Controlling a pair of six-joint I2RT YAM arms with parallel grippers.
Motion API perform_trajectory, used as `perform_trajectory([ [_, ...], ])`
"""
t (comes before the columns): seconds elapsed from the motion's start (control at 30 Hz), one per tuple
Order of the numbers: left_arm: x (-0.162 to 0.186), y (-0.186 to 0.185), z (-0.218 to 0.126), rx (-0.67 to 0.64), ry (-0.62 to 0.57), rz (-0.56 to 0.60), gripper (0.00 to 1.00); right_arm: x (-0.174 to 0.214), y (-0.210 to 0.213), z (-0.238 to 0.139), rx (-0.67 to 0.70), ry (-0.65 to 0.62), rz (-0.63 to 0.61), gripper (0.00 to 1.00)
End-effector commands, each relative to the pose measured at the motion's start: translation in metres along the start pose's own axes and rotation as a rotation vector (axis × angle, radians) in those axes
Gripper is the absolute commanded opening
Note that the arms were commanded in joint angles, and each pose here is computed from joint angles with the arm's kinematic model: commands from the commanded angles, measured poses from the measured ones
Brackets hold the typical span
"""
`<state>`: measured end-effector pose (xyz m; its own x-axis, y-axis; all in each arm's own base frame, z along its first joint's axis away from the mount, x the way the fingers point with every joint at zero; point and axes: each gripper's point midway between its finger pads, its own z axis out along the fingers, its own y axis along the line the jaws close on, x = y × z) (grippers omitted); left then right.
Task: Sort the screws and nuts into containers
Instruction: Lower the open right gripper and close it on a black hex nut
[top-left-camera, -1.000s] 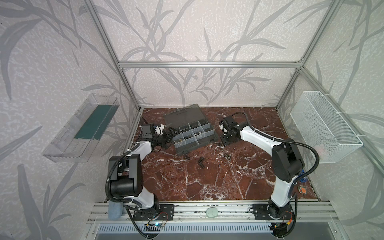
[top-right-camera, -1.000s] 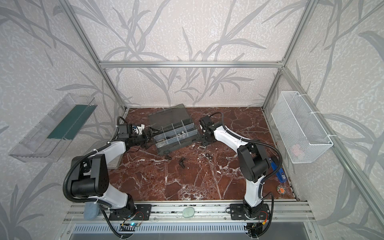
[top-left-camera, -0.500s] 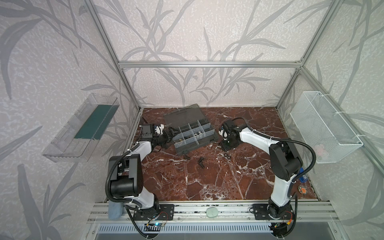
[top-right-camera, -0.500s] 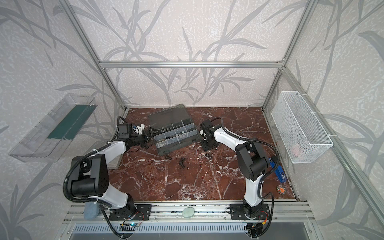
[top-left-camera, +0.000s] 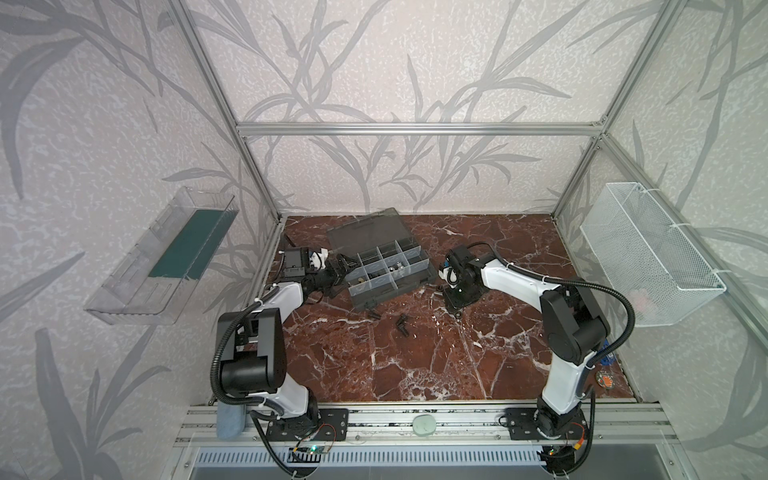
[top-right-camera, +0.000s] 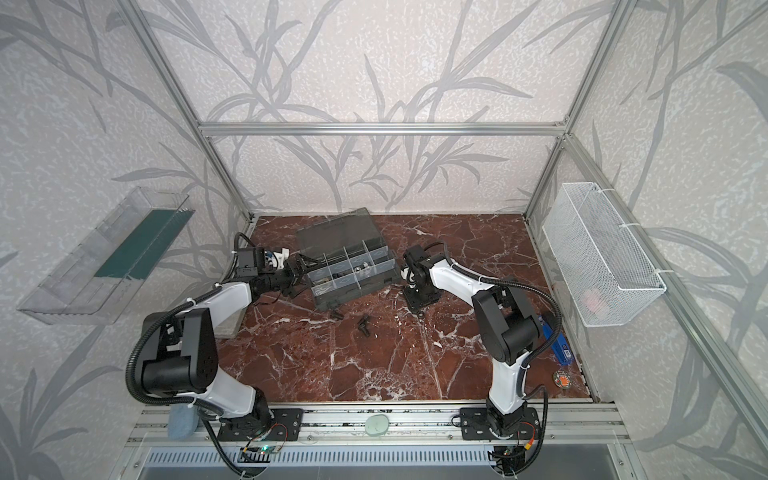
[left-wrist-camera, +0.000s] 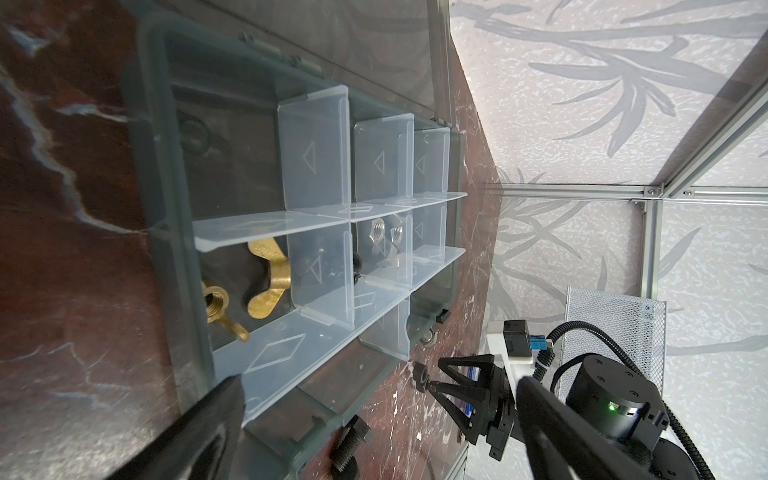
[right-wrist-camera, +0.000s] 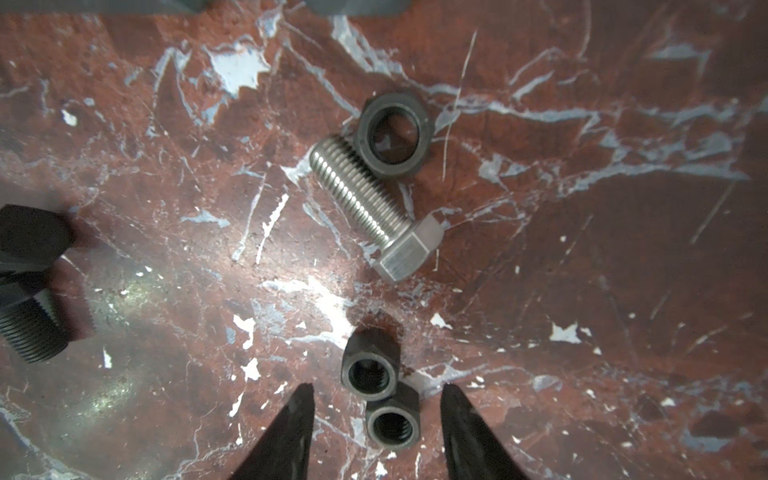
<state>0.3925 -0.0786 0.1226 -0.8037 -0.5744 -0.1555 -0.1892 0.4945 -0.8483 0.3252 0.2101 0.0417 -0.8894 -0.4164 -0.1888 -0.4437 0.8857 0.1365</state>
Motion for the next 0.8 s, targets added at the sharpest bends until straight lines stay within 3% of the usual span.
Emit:
perform_trajectory([
  [0.0,-0.007,-0.007,0.0,0.01,-0.009,0.017,0.99,0.008,0.003,0.001,-0.015,0.025,-0.008,0.5],
  [0.77,-0.005,-0.003,0.002,0.007,-0.002,0.013,0.99,0.015,0.008,0.025,0.011,0.096,-0.029,0.43],
])
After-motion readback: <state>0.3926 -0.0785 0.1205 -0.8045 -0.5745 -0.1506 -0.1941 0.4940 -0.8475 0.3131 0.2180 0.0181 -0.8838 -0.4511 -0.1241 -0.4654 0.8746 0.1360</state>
